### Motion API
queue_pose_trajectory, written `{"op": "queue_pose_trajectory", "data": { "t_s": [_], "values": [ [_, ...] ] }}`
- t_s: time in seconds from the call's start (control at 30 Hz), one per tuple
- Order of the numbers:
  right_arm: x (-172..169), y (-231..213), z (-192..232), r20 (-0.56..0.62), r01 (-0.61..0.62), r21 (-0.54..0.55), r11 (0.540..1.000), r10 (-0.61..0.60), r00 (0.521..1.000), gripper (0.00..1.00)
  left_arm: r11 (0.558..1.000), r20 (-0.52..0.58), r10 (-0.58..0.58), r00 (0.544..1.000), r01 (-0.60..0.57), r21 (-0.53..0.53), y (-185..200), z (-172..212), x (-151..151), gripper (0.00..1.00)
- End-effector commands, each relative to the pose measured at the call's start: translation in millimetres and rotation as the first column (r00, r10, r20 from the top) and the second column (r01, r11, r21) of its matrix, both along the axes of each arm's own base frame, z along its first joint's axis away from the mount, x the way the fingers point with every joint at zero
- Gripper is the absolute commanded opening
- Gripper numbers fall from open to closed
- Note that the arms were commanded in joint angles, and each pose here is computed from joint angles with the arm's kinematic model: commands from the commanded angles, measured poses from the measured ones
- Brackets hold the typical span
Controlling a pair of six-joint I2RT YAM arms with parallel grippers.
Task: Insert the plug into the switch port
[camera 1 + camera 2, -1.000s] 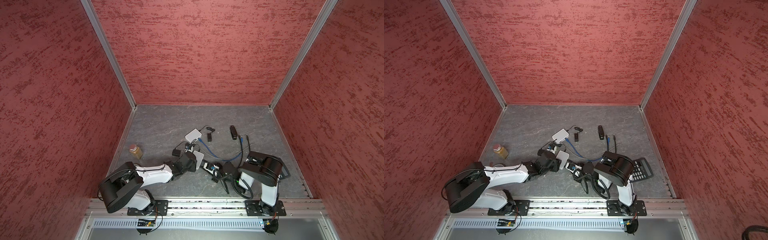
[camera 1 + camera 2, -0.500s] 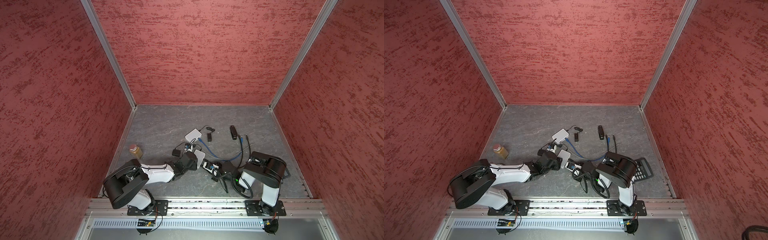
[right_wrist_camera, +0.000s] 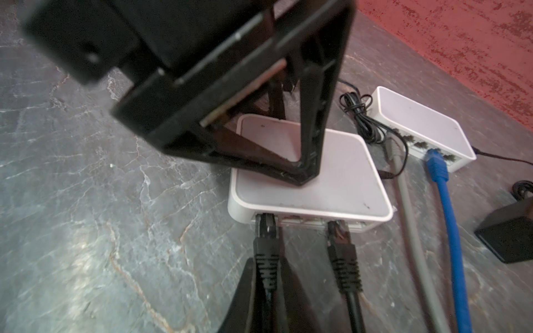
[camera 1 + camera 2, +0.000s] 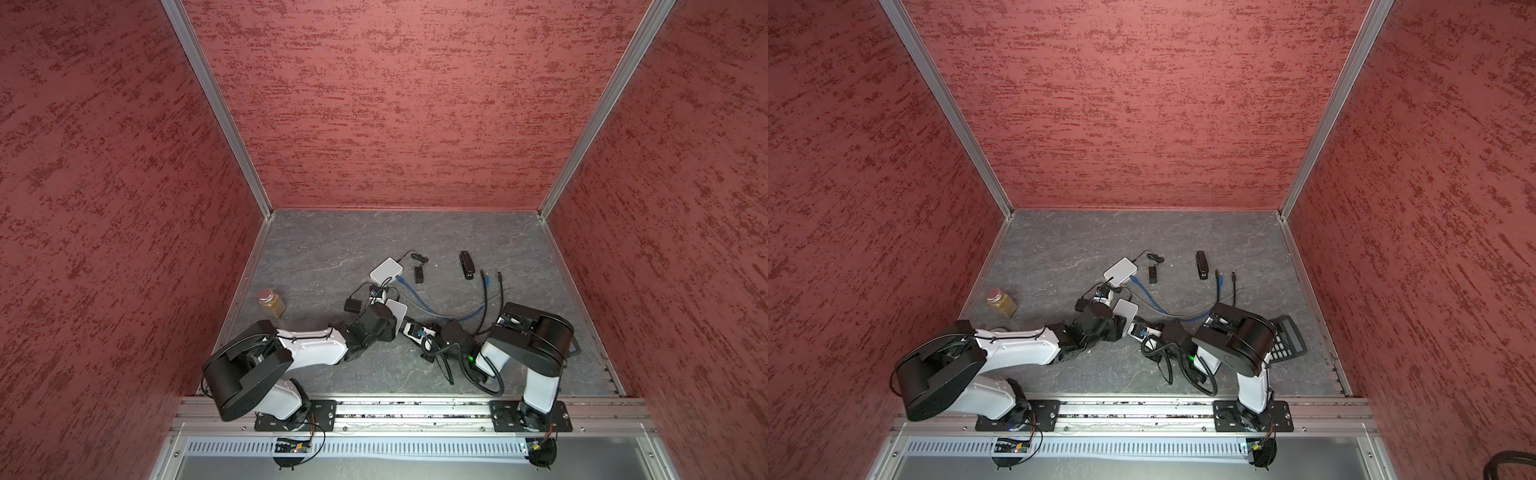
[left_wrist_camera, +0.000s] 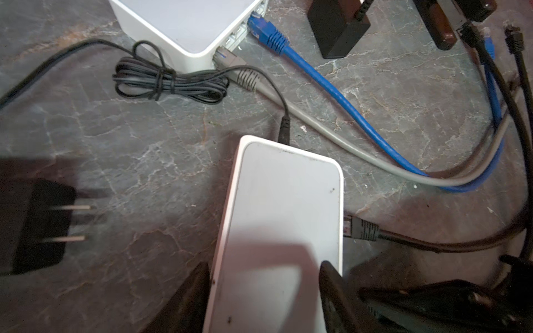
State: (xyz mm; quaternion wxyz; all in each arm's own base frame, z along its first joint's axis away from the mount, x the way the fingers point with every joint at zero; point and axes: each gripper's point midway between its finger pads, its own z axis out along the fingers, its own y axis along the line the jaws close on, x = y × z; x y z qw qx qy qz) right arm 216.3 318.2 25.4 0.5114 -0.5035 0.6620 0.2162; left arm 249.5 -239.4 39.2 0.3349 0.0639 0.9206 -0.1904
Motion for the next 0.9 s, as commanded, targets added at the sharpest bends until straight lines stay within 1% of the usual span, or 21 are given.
{"op": "queue_pose_trajectory", "data": {
  "t_s": [0.0, 0.17, 0.3, 0.43, 0.67, 0.87],
  "values": [
    [7.6, 28.8, 47.0, 0.091, -0.043, 0.158, 0.987, 0.029, 0.995, 0.0, 0.955, 0.025, -0.202, 0.979, 0.202, -0.216, -52.1, 50.9, -13.2, 0.72],
    [2.3, 21.2, 29.2, 0.042, -0.034, 0.117, 0.993, 0.029, 0.999, 0.0, 0.964, 0.063, -0.167, 0.984, 0.177, -0.198, -38.3, 63.3, 1.9, 1.0],
    [-1.2, 16.5, 19.5, 0.021, -0.031, 0.097, 0.995, 0.029, 0.999, 0.0, 0.97, 0.075, -0.132, 0.988, 0.144, -0.195, -27.5, 69.5, 13.6, 1.0],
    [-3.8, 12.2, 14.4, 0.013, -0.027, 0.089, 0.996, 0.026, 1.0, 0.0, 0.981, 0.067, -0.093, 0.993, 0.103, -0.166, -14.0, 69.5, 23.6, 1.0],
    [-3.5, 11.4, 10.7, -0.002, -0.017, 0.088, 0.996, 0.018, 1.0, 0.0, 0.986, 0.095, -0.039, 0.995, 0.054, -0.157, 5.3, 78.0, 31.2, 1.0],
    [1.0, 12.7, 14.5, -0.014, 0.011, 0.117, 0.993, -0.009, 1.0, 0.13, 0.992, 0.127, 0.026, 0.992, -0.01, -0.125, 29.7, 85.9, 32.8, 1.0]
  ]
}}
